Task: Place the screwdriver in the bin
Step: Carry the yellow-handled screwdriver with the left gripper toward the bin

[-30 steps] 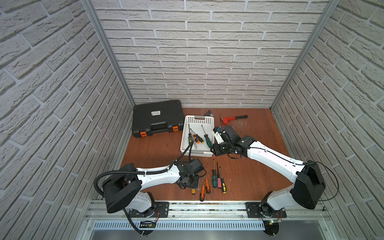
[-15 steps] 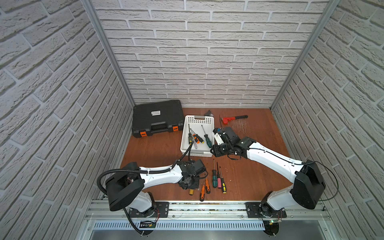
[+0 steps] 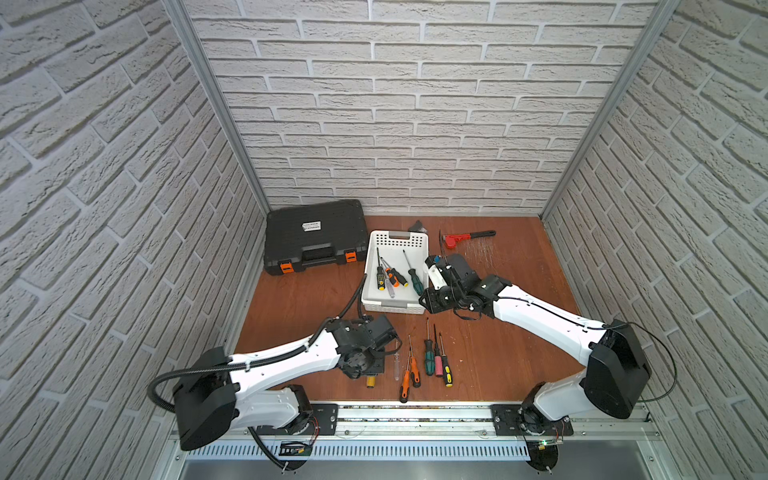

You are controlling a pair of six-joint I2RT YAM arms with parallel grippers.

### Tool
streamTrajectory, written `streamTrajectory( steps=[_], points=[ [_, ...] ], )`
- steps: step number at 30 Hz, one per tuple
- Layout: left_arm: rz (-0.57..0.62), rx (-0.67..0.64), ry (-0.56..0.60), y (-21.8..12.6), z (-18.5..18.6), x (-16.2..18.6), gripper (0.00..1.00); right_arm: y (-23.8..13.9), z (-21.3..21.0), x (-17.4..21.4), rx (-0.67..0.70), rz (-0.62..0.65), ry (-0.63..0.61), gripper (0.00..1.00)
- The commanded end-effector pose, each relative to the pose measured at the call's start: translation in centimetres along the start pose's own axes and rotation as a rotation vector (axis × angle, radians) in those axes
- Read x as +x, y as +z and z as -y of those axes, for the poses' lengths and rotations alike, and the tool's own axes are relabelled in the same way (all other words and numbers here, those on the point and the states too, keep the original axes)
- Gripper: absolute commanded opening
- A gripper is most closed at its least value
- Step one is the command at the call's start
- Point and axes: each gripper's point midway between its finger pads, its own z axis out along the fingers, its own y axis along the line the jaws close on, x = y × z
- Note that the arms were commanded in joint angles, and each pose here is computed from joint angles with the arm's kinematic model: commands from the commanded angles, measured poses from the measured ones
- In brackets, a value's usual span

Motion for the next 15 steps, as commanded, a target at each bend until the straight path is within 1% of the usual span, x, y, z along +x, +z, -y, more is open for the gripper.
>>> streamTrajectory(
  steps=[1,3,7,11,13,15],
  points=[
    [0.036,-0.01,-0.036,-4.4,-2.1,-1.4,0.05,-0.5,-0.2,-1.0,-0.009,0.053,-0.007,0.27],
    [0.075,0.053,-0.035,-6.7,-1.7,-3.9,0.06,-0.6,-0.1,-1.4,-0.006,0.084,0.0,0.26],
    [0.18,0.105,0.029,-10.0,0.2,-9.6,0.06,-1.2,-0.6,-2.5,-0.034,0.138,0.023,0.26],
    [0.21,0.108,0.128,-10.2,3.4,-15.6,0.07,-1.3,-1.3,-3.1,-0.059,0.136,0.019,0.26],
    [0.218,0.087,0.168,-9.6,4.7,-18.6,0.07,-1.4,-1.4,-3.2,-0.06,0.135,0.033,0.26],
    [0.231,0.021,0.191,-8.6,5.1,-21.6,0.07,-1.3,-1.7,-3.0,-0.083,0.138,0.046,0.26]
  ],
)
